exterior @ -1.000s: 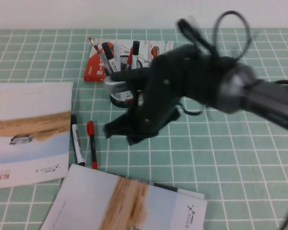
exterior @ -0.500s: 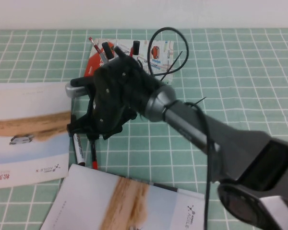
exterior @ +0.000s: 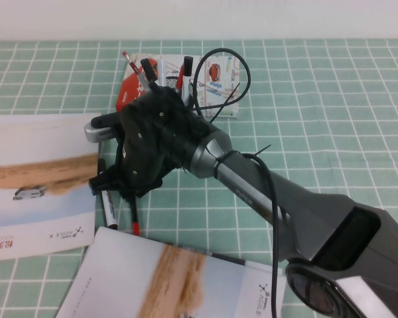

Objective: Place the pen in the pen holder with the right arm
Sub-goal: Pick up the pen on the table, then place the pen onto the pen holder

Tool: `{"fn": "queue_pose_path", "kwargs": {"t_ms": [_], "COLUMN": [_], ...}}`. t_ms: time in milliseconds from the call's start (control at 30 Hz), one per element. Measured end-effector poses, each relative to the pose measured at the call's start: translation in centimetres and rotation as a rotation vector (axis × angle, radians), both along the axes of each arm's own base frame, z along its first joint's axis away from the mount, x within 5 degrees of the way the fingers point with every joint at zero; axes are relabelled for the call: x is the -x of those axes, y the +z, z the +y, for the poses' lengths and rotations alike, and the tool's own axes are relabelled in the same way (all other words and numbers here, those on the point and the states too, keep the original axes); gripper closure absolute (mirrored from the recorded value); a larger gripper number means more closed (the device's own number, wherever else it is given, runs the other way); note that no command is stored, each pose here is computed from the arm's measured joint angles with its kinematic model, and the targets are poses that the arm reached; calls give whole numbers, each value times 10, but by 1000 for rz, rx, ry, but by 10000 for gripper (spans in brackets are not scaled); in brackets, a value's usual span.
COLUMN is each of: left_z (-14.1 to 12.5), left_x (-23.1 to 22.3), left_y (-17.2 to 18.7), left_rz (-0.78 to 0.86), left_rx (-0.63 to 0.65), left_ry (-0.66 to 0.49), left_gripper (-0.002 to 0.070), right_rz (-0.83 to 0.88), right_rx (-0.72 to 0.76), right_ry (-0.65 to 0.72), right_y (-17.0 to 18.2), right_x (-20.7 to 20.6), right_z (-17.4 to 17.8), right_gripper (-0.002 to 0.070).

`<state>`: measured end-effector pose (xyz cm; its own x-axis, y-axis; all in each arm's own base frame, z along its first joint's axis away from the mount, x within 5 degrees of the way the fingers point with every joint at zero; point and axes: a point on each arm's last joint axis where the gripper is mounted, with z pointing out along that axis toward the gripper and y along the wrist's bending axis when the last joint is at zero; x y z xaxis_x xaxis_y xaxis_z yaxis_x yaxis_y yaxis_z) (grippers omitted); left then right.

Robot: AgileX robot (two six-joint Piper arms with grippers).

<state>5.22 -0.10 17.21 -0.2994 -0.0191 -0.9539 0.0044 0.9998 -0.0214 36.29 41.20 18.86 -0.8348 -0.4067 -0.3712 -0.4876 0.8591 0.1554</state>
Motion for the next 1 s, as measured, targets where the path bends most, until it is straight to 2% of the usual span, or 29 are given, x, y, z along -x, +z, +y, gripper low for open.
{"fn": "queue_pose_path", "kwargs": {"t_ms": [100,133,367,633,833,1000], "left_z": [0,0,0,0,0,0], "left_x": [0,0,0,0,0,0], "left_y": [0,0,0,0,0,0], "left_rz": [0,0,0,0,0,0], "left_rx": [0,0,0,0,0,0], "left_ry": [0,0,0,0,0,0], "left_gripper": [679,679,679,679,679,679], "right_rz": [-5,-7,-30,-159,-99,-80], "right_rx": [10,12,14,-9,-2,51], "right_ry": [6,7,35,48,67,50], "right_y": [-1,-1,6,66,68,82], "right_x": [0,-1,0,3,10,16], "right_z": [0,-1,-2,-14,-22,-46], "right_gripper": [617,620,621,621,621,621]}}
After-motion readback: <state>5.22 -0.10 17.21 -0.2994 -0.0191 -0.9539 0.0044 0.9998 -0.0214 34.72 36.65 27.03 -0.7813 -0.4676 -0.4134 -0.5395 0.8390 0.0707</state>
